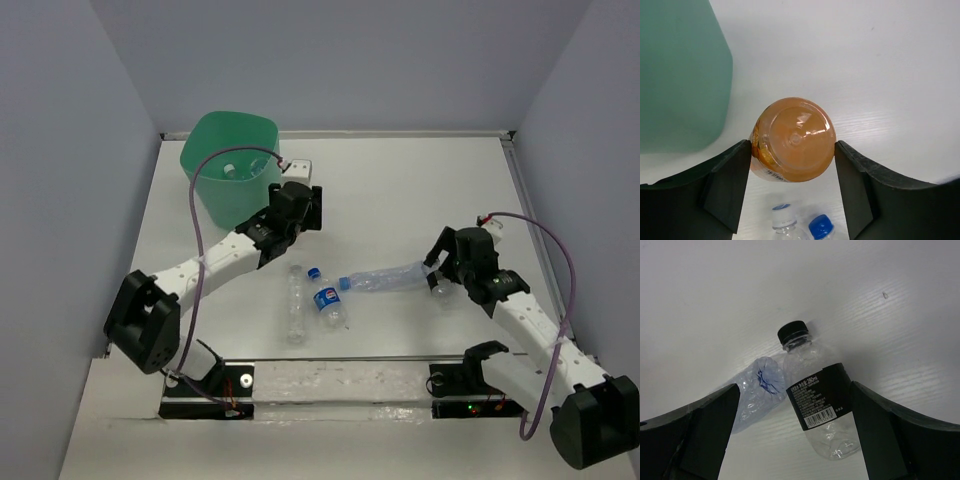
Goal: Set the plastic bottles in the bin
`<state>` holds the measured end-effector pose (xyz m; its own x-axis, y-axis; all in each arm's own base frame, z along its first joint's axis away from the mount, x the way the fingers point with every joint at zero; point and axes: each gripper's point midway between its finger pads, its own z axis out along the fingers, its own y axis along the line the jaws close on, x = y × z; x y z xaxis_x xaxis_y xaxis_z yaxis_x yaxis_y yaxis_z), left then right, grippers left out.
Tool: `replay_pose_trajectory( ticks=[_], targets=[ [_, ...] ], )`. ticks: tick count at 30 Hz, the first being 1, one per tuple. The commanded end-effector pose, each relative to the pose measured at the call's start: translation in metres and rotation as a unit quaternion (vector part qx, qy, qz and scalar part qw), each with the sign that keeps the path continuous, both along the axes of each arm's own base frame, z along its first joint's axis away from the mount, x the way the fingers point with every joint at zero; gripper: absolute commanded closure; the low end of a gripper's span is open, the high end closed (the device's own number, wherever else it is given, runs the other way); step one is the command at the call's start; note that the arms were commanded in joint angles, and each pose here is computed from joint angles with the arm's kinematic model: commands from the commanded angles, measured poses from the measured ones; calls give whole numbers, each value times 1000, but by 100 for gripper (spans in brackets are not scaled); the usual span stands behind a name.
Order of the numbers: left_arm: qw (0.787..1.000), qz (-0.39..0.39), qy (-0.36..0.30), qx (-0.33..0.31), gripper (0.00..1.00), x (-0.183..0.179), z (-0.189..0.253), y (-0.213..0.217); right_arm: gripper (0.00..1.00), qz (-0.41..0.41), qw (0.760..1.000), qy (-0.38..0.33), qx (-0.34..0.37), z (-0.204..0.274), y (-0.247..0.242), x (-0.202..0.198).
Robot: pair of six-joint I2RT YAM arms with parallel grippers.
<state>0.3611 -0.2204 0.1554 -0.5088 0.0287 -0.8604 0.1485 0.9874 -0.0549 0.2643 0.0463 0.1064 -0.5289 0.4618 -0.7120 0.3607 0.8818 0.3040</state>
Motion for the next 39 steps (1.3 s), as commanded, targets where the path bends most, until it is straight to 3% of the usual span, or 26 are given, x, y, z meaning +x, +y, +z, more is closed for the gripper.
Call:
replay_pose_trajectory(
  ticks=[1,6,12,20,24,26,32,35,37,39],
  targets=[
    [990,-22,-89,-108,42,0,88,-17,5,-17,998,50,17,-4,-1,-17],
    [965,-54,-176,-185,42,-2,177,-27,6,-26,996,86,18,-15,-1,-27],
    [938,-49,-241,-246,41,16,257,-7,7,-28,988,149,-4,-38,-3,-28],
    [907,51,-320,-269,41,48,332,82,13,-37,986,160,-28,-44,-6,-14],
    [904,138,-321,-248,37,63,324,128,21,-40,985,163,-32,-51,-7,-12],
    [903,169,-320,-233,36,67,314,145,33,-46,987,151,-31,-48,-9,-10],
    [912,222,-287,-191,35,86,273,170,41,-53,994,94,-19,-23,-11,-5],
    [919,227,-267,-182,26,91,252,169,44,-56,996,62,-12,-7,-12,-3],
    [921,226,-259,-182,6,90,245,169,47,-53,998,26,-3,12,-12,-1],
    [921,225,-260,-184,1,88,246,168,49,-48,999,-14,6,38,-11,3]
  ],
)
